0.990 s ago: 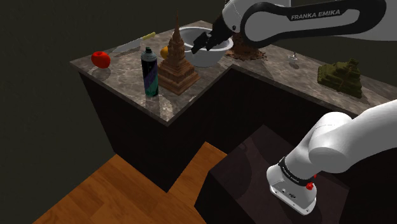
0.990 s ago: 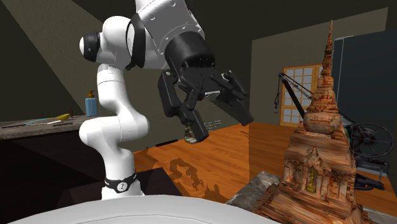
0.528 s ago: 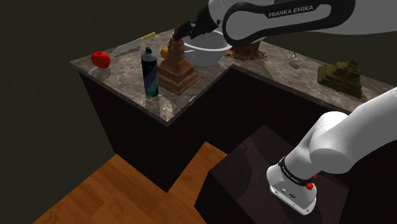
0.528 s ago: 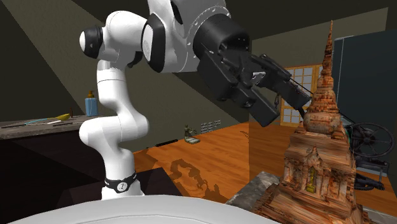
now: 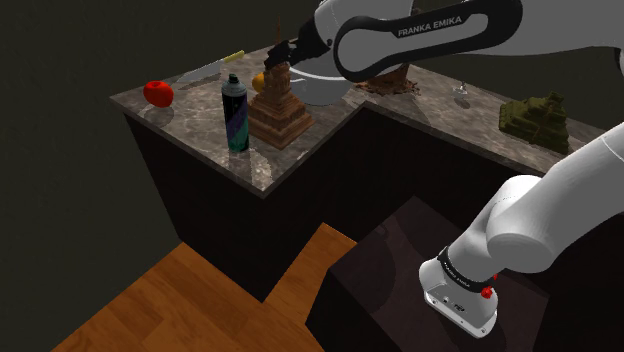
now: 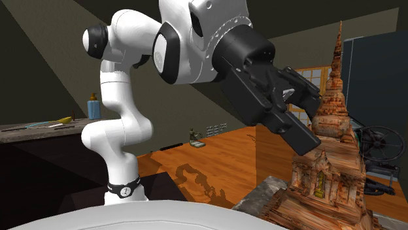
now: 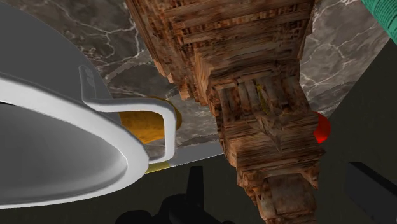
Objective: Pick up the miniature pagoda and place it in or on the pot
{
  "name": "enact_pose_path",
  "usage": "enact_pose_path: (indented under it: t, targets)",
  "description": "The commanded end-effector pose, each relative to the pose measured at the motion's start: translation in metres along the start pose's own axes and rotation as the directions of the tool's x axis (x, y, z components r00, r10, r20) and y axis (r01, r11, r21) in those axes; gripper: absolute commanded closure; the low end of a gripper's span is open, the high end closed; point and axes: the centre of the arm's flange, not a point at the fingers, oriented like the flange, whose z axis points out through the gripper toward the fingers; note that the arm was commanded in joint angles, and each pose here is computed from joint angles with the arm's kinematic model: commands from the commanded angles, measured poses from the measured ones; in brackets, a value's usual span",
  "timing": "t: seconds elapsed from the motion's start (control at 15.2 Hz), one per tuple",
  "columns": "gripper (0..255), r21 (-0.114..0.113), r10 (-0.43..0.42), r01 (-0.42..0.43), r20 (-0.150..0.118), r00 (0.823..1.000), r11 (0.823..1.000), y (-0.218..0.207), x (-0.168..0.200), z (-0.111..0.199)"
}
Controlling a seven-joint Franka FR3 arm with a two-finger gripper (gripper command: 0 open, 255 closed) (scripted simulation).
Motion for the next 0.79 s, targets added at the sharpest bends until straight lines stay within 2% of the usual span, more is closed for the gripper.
enact_pose_path:
  t: [0.0, 0.33, 0.4, 0.73]
  targets:
    - [0, 0.000, 0.000, 0.000, 0.000, 1.000, 1.000, 0.0000, 0.0004, 0.0012]
    - [0, 0.000, 0.000, 0.000, 0.000, 1.000, 1.000, 0.0000, 0.0003, 0.0011]
    - [255, 0.000, 0.000, 0.000, 0.000, 1.000, 1.000, 0.0000, 0.0003, 0.0011]
    - [255, 0.000, 0.000, 0.000, 0.000, 1.000, 1.000, 0.0000, 0.0003, 0.0011]
